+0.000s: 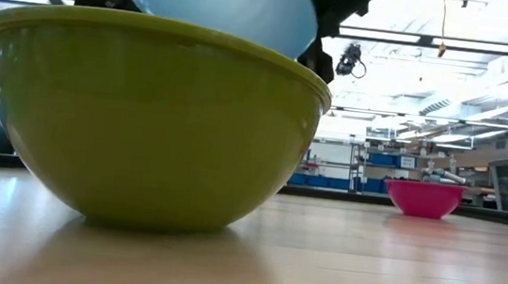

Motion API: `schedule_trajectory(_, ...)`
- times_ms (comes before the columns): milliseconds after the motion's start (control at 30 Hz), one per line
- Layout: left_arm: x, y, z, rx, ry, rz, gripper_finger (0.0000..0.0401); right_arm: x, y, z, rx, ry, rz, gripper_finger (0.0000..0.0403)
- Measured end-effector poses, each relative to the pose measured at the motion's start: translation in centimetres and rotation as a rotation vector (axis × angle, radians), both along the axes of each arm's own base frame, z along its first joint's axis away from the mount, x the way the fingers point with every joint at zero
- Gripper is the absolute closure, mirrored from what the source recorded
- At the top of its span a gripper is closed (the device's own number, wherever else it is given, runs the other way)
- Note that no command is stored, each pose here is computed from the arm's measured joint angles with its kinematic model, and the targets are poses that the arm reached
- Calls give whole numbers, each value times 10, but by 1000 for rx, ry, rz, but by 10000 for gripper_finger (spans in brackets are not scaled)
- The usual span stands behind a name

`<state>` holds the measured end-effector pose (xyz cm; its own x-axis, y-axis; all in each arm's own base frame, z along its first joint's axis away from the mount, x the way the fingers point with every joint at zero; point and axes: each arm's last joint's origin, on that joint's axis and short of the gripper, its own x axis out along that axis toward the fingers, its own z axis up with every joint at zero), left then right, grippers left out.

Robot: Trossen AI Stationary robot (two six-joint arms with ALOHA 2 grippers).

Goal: Nest bowls inside each other
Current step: Stack the blue bowl into the green bowl, then stack the dark blue bowl into the blue bowl

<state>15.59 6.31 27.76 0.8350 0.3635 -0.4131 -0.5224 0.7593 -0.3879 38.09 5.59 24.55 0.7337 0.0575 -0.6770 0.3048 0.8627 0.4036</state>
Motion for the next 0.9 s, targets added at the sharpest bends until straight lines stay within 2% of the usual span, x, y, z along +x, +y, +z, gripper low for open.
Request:
schedule_trajectory(167,1,-2,0,-98,-40,40,209,-4,17,-1,33,16,6,390)
schedule_trajectory(300,2,-3,-1,-124,-44,62,209,-4,28,-5,10,15,-65,386)
schedule_trajectory(433,3,-4,-3,-137,-28,62,209,1,34,-20,37,47,-97,371)
schedule_trajectory(567,2,-8,-8,-169,17,54,209,3,40,-37,47,102,-111,340)
schedule_trajectory(900,-7,-15,-23,-210,203,106,209,2,40,-24,55,49,-188,237)
